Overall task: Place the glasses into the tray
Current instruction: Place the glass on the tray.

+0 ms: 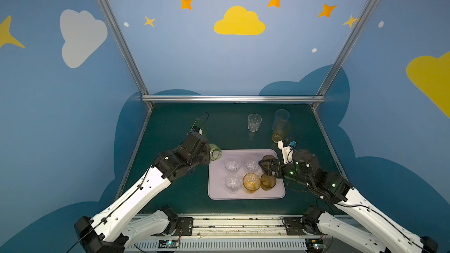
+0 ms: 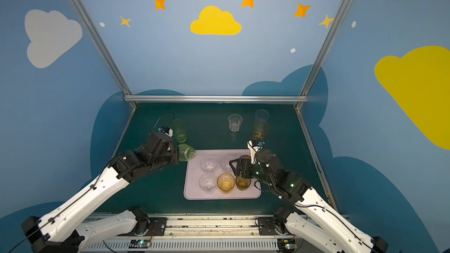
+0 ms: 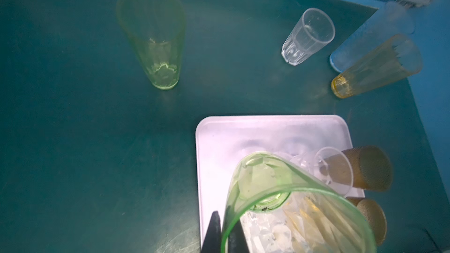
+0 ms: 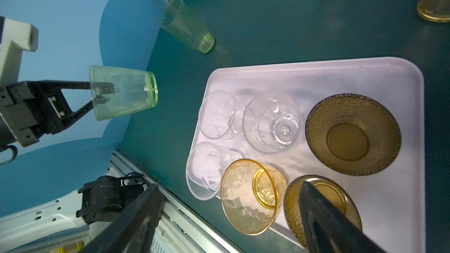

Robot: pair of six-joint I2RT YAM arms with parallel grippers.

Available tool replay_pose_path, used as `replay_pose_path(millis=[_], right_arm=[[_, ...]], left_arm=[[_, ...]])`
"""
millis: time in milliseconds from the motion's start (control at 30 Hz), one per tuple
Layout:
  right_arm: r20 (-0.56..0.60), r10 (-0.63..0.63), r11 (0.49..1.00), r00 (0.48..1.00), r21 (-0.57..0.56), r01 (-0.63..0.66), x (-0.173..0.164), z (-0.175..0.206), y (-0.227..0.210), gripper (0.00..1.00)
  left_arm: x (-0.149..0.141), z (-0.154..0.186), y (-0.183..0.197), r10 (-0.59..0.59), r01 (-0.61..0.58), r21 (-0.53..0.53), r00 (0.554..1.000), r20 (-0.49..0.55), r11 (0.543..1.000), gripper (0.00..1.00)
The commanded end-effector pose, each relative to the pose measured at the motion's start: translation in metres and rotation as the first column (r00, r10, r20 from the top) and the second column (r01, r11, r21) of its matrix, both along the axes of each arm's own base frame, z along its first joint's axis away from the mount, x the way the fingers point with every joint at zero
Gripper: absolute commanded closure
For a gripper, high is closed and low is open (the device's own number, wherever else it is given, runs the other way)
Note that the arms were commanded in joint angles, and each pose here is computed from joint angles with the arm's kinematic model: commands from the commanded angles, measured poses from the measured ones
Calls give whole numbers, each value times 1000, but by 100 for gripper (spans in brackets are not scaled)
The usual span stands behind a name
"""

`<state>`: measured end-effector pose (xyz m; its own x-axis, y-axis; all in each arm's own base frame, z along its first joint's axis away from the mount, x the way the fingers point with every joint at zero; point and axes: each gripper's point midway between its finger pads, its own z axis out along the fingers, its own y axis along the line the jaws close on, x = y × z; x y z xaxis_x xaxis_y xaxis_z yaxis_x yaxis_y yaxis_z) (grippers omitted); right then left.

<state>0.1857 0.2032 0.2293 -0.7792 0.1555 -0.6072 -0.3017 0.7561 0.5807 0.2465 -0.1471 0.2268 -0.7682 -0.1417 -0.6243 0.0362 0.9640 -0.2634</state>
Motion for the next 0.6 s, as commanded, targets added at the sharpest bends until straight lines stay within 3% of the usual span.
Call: replay_pose_path(millis=[0,367,567], right_arm=[[30,-25,999,999,49,24,5,12,0,12],[6,-3,998,1000,64,2,4,9,4,12],[-6,-21,997,1000,73,21,5,2,2,12]], left_arm=[[-11,-4,9,20,-20,2,1000,-15,1000,96],[-38,-56,24,50,-47,23,990,-131,999,96],[-44,-71,17,40,-44,-24,986,-165,999,96]])
